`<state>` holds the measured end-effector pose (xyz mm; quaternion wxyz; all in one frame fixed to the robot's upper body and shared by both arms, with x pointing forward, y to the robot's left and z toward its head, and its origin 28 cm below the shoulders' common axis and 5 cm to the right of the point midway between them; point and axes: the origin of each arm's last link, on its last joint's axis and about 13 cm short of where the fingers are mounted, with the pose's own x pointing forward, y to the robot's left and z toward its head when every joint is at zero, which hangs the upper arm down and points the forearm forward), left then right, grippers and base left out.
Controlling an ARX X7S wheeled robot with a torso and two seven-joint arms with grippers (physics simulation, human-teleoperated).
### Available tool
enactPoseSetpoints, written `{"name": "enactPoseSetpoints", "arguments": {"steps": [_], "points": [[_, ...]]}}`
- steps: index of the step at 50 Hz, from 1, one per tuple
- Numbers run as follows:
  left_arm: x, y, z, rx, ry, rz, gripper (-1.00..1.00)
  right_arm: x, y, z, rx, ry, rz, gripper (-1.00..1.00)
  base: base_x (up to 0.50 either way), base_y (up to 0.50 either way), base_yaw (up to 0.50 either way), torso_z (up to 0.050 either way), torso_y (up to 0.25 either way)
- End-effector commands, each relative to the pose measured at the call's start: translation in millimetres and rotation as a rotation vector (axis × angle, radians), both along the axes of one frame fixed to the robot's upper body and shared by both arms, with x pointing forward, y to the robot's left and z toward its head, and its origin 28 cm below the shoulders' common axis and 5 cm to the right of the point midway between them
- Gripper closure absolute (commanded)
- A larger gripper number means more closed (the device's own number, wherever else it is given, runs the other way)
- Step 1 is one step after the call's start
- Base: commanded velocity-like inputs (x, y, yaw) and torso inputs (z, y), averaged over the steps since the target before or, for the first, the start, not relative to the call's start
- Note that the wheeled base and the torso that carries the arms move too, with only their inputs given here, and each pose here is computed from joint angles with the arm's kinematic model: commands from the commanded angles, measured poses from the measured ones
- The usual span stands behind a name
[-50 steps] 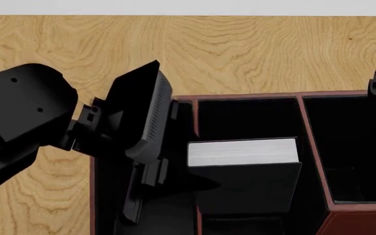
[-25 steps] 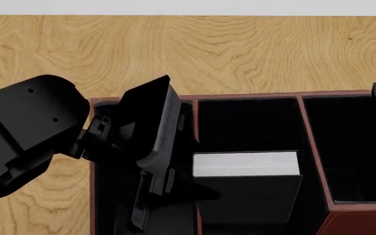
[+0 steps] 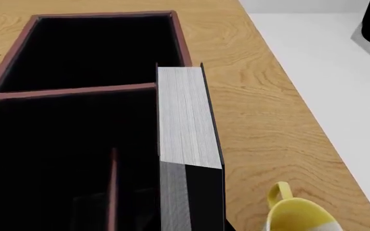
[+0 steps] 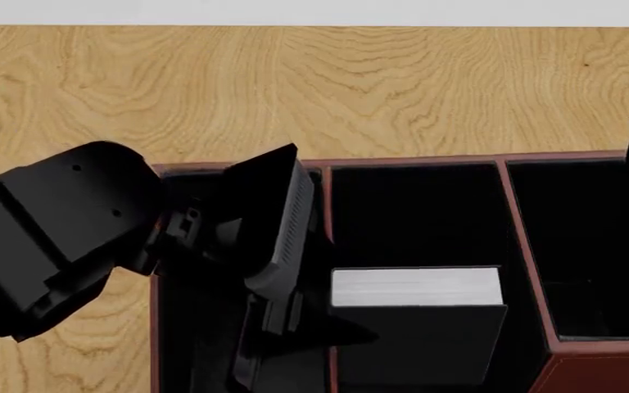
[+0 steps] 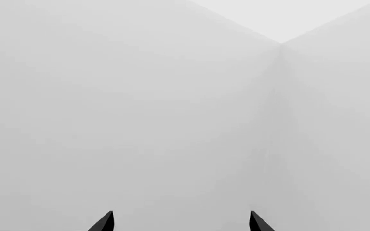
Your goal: Pick up the book and place it in the back compartment of the caddy.
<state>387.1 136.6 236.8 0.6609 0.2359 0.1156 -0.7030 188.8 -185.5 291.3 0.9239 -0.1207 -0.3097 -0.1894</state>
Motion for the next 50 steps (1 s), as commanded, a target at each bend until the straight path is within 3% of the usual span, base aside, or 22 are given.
{"name": "enactPoseSetpoints", "arguments": {"steps": [1, 50], "points": [[0, -5.8, -1, -0.047, 0.03, -0.013, 1.0, 0, -0.4, 0, -0.001, 0.002, -0.003, -1.0, 0.0, 0.0, 0.0, 0.0, 0.0], [13, -14.5, -27, -0.035, 0.067, -0.005, 1.0, -3, -5.9, -5, 0.007, 0.007, -0.023, -1.0, 0.0, 0.0, 0.0, 0.0, 0.001]]}}
